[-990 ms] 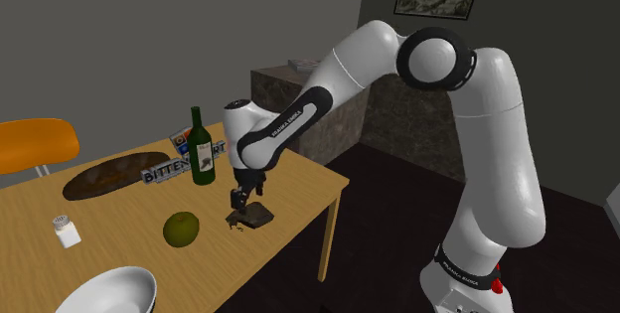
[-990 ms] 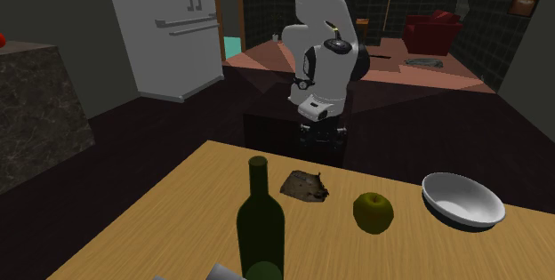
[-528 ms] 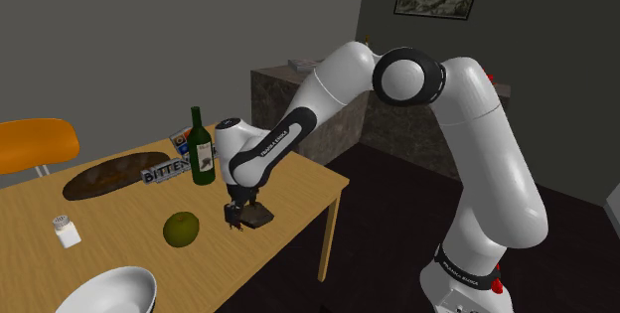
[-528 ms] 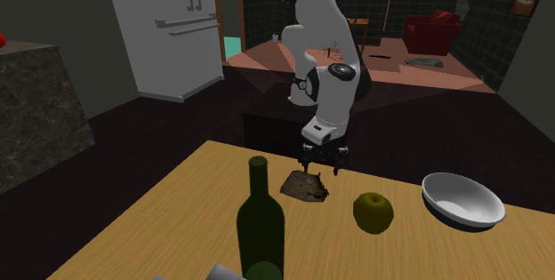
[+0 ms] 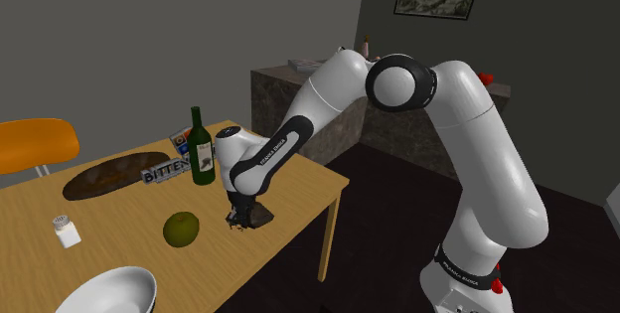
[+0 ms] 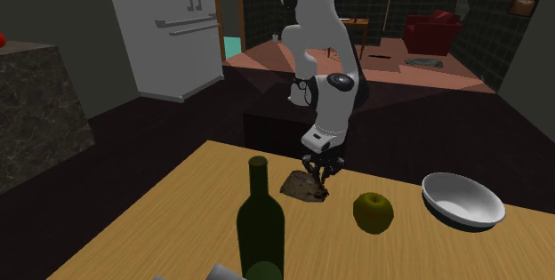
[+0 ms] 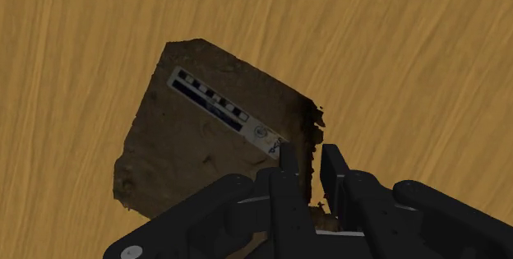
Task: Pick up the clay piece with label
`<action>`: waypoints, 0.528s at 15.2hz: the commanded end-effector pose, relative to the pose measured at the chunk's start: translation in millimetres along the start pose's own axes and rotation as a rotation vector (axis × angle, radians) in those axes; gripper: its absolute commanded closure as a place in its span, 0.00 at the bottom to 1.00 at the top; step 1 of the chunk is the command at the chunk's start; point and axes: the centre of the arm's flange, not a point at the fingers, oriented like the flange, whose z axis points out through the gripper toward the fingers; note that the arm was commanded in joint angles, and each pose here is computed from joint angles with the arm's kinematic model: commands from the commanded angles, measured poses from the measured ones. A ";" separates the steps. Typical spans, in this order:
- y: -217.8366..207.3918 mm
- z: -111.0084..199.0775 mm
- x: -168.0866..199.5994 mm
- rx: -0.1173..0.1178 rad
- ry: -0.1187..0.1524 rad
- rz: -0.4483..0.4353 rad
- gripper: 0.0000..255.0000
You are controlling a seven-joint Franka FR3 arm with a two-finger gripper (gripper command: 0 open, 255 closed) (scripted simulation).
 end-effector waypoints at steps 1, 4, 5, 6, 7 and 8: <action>0.0 0.2 0.0 0.000 0.000 0.000 1.00; 0.0 0.1 0.0 0.000 0.000 0.000 1.00; 0.0 0.2 0.1 0.000 0.000 0.000 1.00; 0.0 0.2 0.0 0.000 0.000 0.000 1.00; 0.2 0.0 0.2 0.000 0.000 0.000 1.00; 0.5 -5.2 -0.2 0.000 0.000 0.000 1.00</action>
